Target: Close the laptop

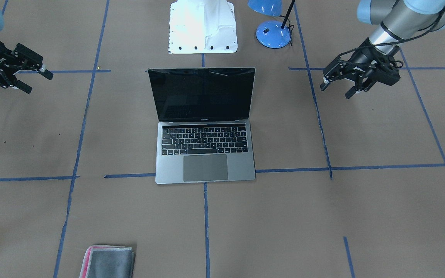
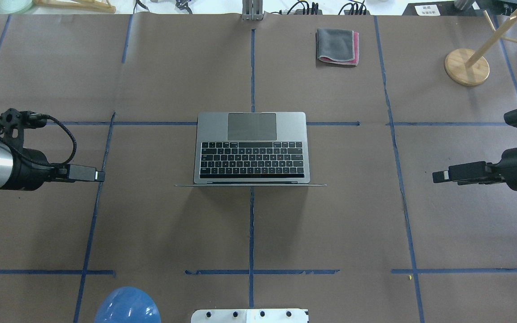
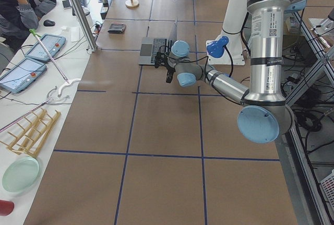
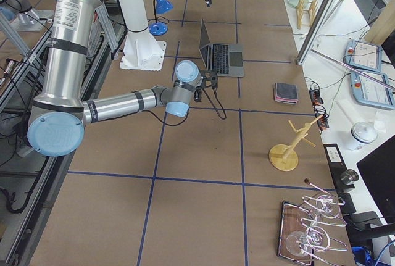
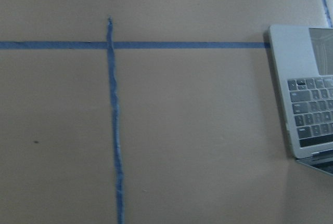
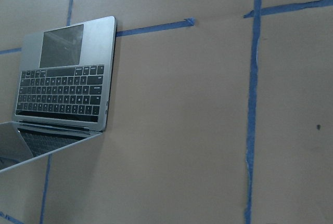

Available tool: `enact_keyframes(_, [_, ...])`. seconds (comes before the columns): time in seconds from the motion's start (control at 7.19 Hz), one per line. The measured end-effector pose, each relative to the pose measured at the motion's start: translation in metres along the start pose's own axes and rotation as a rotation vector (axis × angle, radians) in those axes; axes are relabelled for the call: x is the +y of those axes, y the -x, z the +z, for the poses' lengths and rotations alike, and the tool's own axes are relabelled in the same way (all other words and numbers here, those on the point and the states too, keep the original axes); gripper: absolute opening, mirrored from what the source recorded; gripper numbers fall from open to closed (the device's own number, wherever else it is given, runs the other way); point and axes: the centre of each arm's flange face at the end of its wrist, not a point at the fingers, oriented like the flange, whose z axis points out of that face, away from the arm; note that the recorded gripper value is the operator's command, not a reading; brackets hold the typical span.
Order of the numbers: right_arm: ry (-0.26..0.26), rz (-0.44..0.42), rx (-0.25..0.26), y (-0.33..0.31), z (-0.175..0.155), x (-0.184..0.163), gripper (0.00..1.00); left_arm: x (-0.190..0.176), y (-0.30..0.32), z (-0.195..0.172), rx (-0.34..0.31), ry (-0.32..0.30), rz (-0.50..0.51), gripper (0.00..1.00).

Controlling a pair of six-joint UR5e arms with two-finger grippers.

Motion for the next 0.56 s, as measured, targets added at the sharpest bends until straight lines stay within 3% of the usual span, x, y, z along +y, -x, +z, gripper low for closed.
enact_keyframes(0.28, [-0.037,0.020,-0.016,0.043,0.035,0.037,0.96,0.034,-0.037,0.011,0.025,-0.019,-0.015,1.00])
enact_keyframes(0.42, [-0.079,0.022,-0.025,0.065,0.056,0.062,0.74,0.043,-0.048,0.015,0.038,-0.015,-0.010,0.84])
enact_keyframes(0.56, [-0.124,0.022,-0.039,0.085,0.073,0.085,0.46,0.047,-0.059,0.018,0.055,-0.009,-0.005,0.53])
